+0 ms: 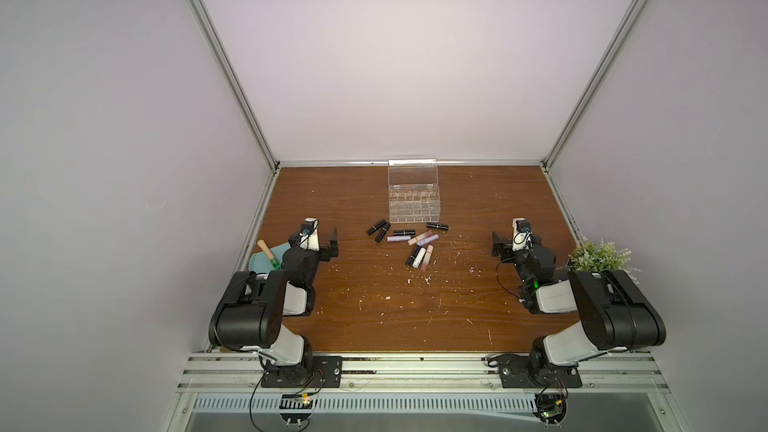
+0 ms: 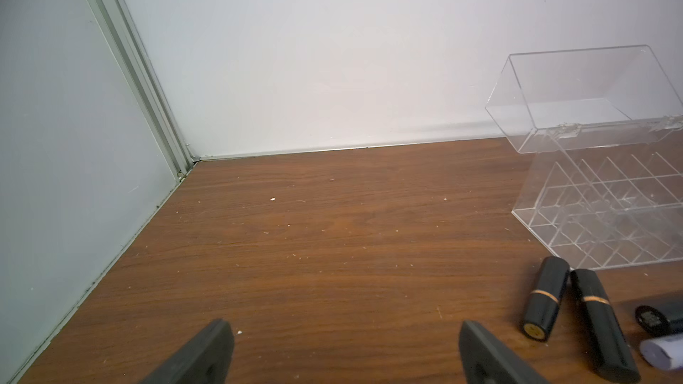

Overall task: Arrange the lipsticks in the organizer
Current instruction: Pick up the lipstick at the center of the board.

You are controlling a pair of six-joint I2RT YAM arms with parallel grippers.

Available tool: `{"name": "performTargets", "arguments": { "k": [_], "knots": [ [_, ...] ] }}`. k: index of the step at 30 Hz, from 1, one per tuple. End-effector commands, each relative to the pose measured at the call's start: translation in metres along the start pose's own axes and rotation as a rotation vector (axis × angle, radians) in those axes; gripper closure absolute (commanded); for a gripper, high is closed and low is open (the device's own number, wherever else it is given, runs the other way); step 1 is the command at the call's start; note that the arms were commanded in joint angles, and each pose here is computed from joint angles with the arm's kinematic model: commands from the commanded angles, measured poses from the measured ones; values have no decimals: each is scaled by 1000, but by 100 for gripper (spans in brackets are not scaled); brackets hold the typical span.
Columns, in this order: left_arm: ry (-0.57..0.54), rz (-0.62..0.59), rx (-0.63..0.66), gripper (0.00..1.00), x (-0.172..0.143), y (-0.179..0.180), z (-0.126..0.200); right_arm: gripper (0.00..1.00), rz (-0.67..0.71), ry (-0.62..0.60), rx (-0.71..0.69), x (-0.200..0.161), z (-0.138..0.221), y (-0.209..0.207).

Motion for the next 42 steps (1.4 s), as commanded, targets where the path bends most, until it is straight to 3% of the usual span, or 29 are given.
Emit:
{"name": "performTargets", "arguments": {
  "k": [1, 3, 12, 16, 19, 22, 25, 27, 30, 33, 35, 38, 42],
  "knots": [
    [-15, -9, -7, 1, 2, -2, 0, 0, -2, -57, -24, 16, -2, -5],
    [-49, 48, 134, 1, 6, 17, 0, 0, -2, -58, -25, 16, -2, -6],
    [-114, 20, 221, 1, 18, 14, 13, 0, -17, -115, -77, 25, 18, -14],
    [-183, -9, 232, 1, 39, 3, 29, 0, -34, -9, -39, 41, 11, -17],
    [-298, 12, 191, 1, 65, -11, 50, 0, -117, 28, 19, 68, 13, -20],
    [-457, 204, 42, 1, 99, -28, 79, 0, -307, 78, 1, 77, 23, -27],
    [-469, 606, 75, 1, 95, -11, 96, 0, -413, 33, -15, 75, 32, -30],
    [-476, 623, 91, 1, 103, -10, 103, 0, -405, 33, 65, 80, 33, -21],
    [-351, 558, 5, 0, 111, -31, 97, 0, -402, 78, 157, 89, 29, -12],
    [-150, 542, -122, 2, 100, -56, 78, 1, -385, 103, 243, 98, 29, -3],
    [29, 541, -97, 1, 84, -62, 60, 4, -355, 91, 354, 108, 32, 11],
    [252, 473, -23, 1, 61, -63, 39, 5, -325, 119, 411, 117, 34, 23],
    [368, 465, -57, 1, 48, -72, 24, 13, -288, 110, 487, 127, 40, 38]
  ]
}}
Point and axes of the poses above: each gripper's point midway between its finger pads, its own z axis back along the fingers, its own y axis along the line the jaws close on, x = y × z, the point moved 4 cm from there along z, back along the fingers, and after that the axes turned 15 degrees about z, right-handed, at the moved point
